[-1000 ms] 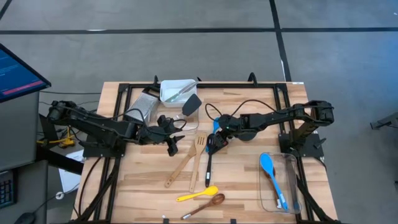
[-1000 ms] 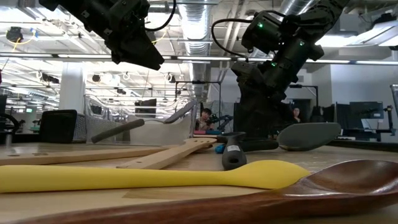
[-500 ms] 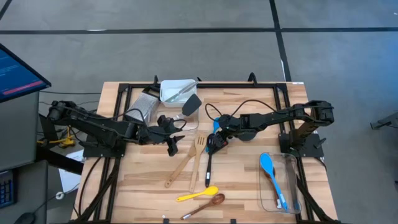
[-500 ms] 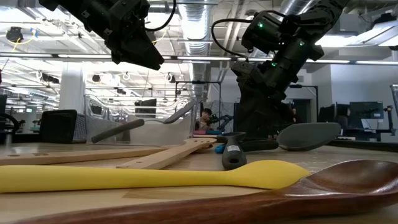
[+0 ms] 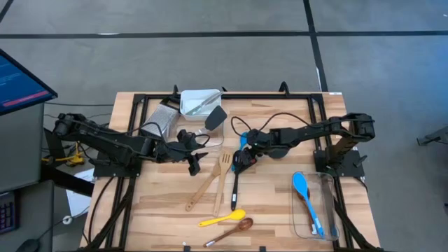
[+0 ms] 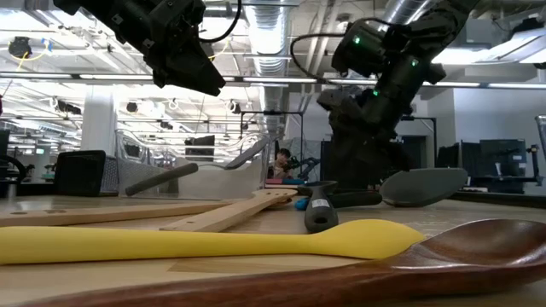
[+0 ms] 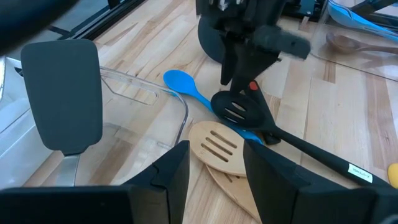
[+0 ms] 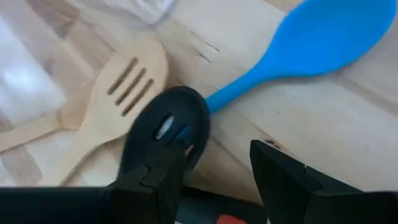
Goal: Pick & Place Kitchen Items
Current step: Put the black slotted spatula into the bottom transparent bin
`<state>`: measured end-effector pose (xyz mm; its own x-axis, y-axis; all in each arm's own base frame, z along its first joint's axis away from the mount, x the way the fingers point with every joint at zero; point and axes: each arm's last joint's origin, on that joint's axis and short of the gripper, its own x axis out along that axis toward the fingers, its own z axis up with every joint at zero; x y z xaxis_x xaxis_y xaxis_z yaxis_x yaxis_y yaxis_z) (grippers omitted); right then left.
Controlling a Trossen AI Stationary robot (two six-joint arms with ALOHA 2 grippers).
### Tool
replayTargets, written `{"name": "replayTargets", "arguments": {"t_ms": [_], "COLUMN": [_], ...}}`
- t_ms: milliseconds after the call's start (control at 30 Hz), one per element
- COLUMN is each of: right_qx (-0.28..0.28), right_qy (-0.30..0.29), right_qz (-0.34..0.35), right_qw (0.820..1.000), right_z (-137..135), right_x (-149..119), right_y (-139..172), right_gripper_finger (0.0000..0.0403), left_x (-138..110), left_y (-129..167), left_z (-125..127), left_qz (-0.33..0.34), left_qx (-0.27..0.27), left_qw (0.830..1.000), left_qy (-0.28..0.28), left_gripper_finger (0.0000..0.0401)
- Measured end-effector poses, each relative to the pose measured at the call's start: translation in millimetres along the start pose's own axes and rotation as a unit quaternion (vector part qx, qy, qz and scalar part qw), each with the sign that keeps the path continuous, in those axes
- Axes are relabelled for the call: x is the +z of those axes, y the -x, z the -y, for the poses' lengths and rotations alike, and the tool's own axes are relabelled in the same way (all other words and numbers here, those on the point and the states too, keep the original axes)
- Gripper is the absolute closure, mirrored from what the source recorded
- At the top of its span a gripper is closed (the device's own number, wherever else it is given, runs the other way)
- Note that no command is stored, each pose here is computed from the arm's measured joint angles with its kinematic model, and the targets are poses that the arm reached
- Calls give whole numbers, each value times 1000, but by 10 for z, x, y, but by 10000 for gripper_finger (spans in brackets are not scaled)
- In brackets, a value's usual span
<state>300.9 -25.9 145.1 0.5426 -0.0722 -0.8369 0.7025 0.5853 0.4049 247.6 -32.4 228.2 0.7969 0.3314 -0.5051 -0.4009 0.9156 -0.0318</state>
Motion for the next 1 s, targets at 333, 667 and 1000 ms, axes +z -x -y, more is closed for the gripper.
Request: {"name": "replayTargets", "arguments": {"t_ms": [333,667,1000], "right_qx": [19,46,57], "right_qy": [-8,5,14], "right_qz": [-3,2,-3], "right_qw": [1000,999,998], "right_z": [-2,-8,-22], "right_x": [-38,19,19], "right_y": [-341,-341,-340], "right_gripper_finger": [228,240,350], "left_x": [-2,-2,-2], "left_y": [0,0,-1], "left_z": [-1,-1,-1], "left_qz": [-1,-1,-1], "left_qx": [0,0,0], "left_qw": [1000,1000,1000], "left_qy": [0,-6,-6], "left_gripper_finger": [263,263,263]}}
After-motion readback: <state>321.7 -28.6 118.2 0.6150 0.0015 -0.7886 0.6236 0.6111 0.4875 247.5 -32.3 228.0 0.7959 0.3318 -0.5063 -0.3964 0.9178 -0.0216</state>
